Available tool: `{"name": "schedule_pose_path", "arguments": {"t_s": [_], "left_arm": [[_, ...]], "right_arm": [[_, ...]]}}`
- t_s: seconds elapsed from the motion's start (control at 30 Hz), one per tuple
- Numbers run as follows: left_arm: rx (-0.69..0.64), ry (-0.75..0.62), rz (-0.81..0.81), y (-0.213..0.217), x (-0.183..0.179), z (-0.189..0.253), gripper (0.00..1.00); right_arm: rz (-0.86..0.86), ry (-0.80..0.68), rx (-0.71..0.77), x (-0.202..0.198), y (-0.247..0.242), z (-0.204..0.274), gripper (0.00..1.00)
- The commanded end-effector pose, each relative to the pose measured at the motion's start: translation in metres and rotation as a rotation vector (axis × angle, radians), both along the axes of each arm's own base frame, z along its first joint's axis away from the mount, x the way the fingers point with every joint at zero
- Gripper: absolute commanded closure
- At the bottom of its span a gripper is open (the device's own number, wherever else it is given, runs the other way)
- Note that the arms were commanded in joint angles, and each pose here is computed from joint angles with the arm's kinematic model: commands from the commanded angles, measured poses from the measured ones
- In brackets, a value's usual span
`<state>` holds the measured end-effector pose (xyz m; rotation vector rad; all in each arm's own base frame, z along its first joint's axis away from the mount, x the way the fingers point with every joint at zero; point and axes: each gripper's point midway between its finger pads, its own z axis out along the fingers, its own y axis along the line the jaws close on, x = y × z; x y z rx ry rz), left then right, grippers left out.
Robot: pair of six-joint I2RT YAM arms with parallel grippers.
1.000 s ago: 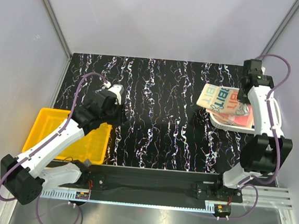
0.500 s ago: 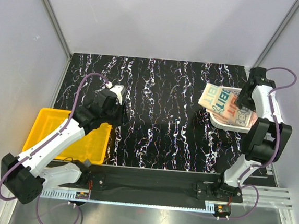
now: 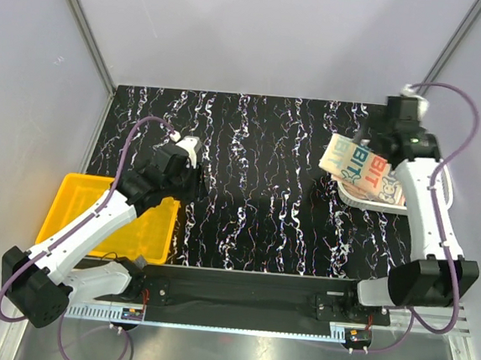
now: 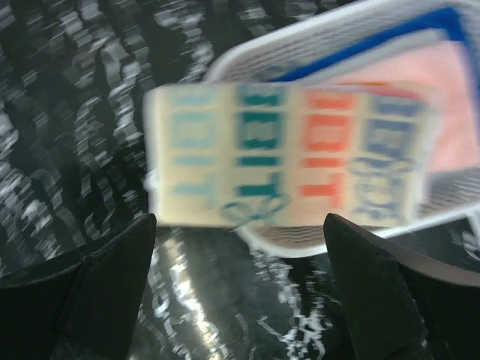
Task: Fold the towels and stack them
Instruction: Neatly place the folded towel into the bin
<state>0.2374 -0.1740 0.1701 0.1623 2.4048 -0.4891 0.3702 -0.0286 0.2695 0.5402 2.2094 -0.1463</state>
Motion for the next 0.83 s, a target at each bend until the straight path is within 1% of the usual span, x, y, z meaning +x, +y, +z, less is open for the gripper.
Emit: {"name": "schedule_pose_path", "arguments": {"t_s": [0.0,0.03,0.1,0.2,0.3,0.43,0.57,0.8], "left_arm": [[-0.023,-0.103,0.018,-0.001,0.015,0.031,0.57],[-0.019,-0.118,0.030,0.001,0.017,0.035,0.56],[-0.015,-0.128,0.042,0.004,0.017,0.038,0.55],[-0.006,-0.150,0.076,0.009,0.021,0.041,0.55],[0.002,-0.155,0.108,0.014,0.022,0.039,0.54],[0.021,-0.148,0.142,0.020,0.022,0.033,0.54],[0.041,-0.142,0.161,0.028,0.017,0.027,0.54],[0.046,-0.146,0.163,0.032,0.013,0.028,0.54]], "right_arm": [[0.169,-0.113,0.073,0.008,0.077,0.014,0.00],[0.236,-0.122,0.097,0.002,0.103,0.011,0.00],[0.318,-0.152,0.164,0.000,0.137,0.009,0.00],[0.466,-0.196,0.226,-0.015,0.194,0.008,0.00],[0.566,-0.205,0.282,-0.030,0.230,-0.001,0.00],[0.614,-0.245,0.335,-0.040,0.239,-0.007,0.00],[0.572,-0.251,0.306,-0.038,0.230,-0.015,0.00],[0.578,-0.280,0.295,-0.039,0.227,-0.009,0.00]]}}
